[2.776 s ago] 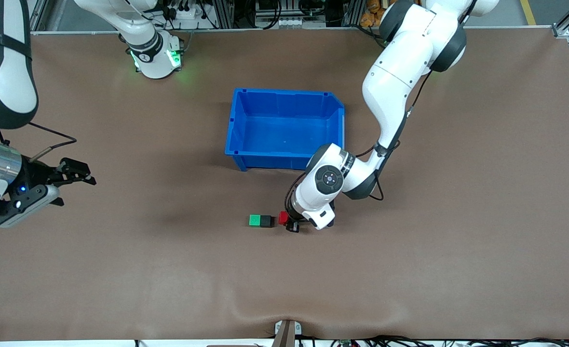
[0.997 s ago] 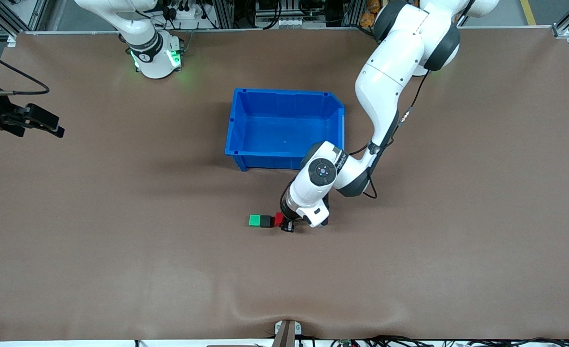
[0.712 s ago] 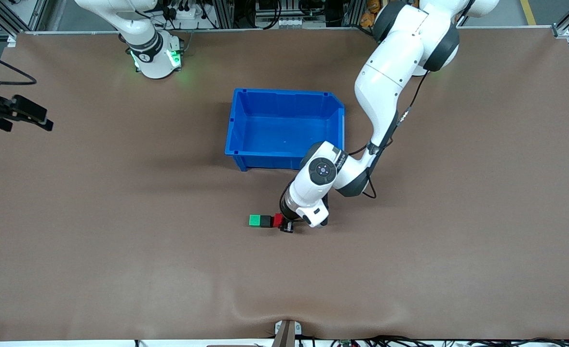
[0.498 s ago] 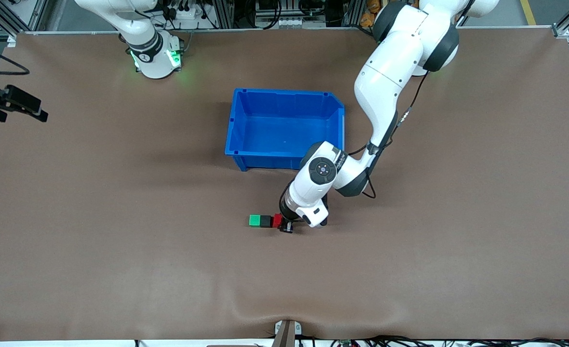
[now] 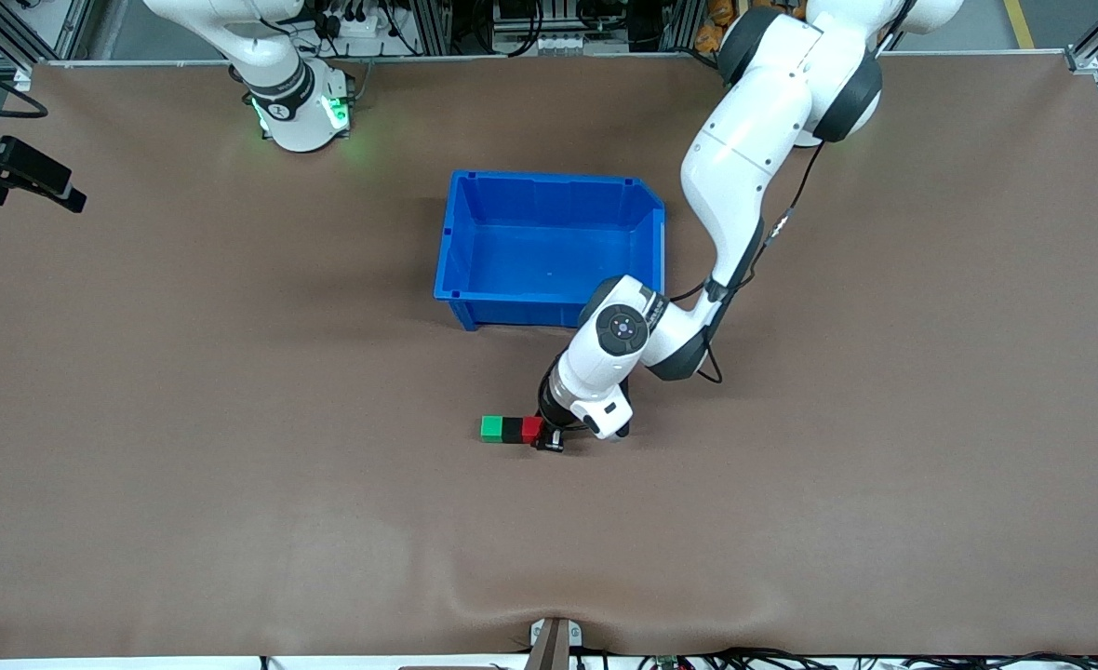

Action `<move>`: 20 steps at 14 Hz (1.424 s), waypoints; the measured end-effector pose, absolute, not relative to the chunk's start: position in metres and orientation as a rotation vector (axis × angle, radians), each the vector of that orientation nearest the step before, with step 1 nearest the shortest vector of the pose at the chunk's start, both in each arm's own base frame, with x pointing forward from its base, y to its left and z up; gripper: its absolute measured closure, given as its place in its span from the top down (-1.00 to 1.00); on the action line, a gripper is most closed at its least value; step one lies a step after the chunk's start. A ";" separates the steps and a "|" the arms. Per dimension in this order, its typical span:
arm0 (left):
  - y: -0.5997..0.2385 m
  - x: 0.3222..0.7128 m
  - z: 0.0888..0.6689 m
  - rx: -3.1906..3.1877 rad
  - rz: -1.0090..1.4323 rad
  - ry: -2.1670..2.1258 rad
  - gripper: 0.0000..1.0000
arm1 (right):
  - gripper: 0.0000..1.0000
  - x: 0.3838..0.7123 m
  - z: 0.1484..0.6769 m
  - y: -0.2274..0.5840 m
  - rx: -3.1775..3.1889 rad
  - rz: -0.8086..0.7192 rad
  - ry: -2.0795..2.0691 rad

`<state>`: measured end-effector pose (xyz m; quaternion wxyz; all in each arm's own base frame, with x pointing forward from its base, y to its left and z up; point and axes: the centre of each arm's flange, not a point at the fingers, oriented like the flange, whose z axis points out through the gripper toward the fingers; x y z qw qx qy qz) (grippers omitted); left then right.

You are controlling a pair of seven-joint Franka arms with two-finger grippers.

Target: Attach green and red cubes to black cube

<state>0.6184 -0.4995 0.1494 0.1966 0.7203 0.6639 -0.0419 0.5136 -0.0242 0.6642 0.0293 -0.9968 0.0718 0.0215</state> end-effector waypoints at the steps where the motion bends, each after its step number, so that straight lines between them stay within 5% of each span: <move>1: -0.500 0.617 0.145 2.015 -0.115 1.856 0.16 | 1.00 0.514 0.664 -0.025 -3.077 0.062 0.217; 5: -0.500 0.620 0.146 2.018 -0.114 1.859 0.99 | 1.00 0.523 0.653 -0.024 -3.084 0.069 0.172; 16: -0.489 0.624 0.258 2.235 -0.200 1.919 1.00 | 1.00 0.536 0.641 -0.021 -3.087 0.080 0.146; 20: -0.456 0.633 0.335 2.416 -0.011 1.847 1.00 | 1.00 0.536 0.645 -0.022 -3.088 0.067 0.148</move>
